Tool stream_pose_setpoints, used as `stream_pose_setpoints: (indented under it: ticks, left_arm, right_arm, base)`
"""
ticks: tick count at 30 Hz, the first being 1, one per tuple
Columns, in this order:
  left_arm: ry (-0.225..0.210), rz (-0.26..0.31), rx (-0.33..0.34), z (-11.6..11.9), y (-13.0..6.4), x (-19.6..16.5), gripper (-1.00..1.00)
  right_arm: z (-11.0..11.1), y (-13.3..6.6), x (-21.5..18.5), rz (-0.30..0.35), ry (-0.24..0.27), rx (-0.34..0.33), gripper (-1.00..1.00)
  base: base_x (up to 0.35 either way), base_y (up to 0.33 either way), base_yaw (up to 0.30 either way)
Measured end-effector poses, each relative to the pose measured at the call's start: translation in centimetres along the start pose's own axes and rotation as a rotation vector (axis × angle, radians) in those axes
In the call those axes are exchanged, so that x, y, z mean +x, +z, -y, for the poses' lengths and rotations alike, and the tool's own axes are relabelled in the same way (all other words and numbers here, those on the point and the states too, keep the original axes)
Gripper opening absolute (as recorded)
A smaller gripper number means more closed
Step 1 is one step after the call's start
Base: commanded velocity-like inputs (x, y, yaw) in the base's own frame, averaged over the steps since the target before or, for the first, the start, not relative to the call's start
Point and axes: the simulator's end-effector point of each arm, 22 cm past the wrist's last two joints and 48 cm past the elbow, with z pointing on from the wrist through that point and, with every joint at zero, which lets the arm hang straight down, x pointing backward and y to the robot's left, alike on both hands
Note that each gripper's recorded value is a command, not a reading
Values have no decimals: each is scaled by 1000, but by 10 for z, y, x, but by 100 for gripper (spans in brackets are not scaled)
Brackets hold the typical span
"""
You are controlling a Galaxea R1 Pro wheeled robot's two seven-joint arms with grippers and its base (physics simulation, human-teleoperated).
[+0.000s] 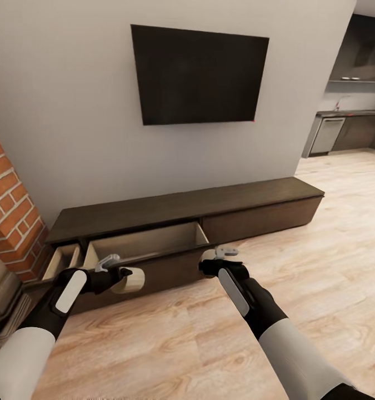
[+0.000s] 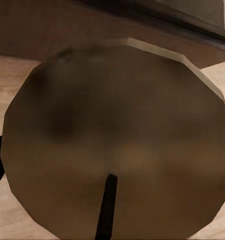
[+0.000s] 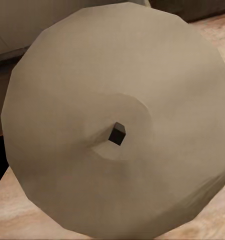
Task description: Place each of the two pumpkins and all three candles from the living room inside a cabinet in the living room (use any cabinet), then make sure every cabinet is closed, and position the cauldron so it is next to a table in the living room.
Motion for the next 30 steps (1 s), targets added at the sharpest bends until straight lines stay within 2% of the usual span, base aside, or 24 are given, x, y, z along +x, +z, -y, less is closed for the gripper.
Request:
stream_pose_setpoints:
  ticks: [20, 26, 30]
  left_arm:
    - [1, 8, 0, 0, 0, -1, -100]
    - [0, 8, 2, 1, 1, -1, -100]
    - [0, 8, 4, 2, 1, -1, -100]
  right_arm:
    - [1, 0, -1, 4, -2, 1, -100]
    - [1, 0, -1, 4, -3, 3, -100]
    - [1, 0, -1, 2, -1, 1, -100]
  base:
    - [8, -3, 287]
    - [232, -109, 278]
    - [317, -45, 81]
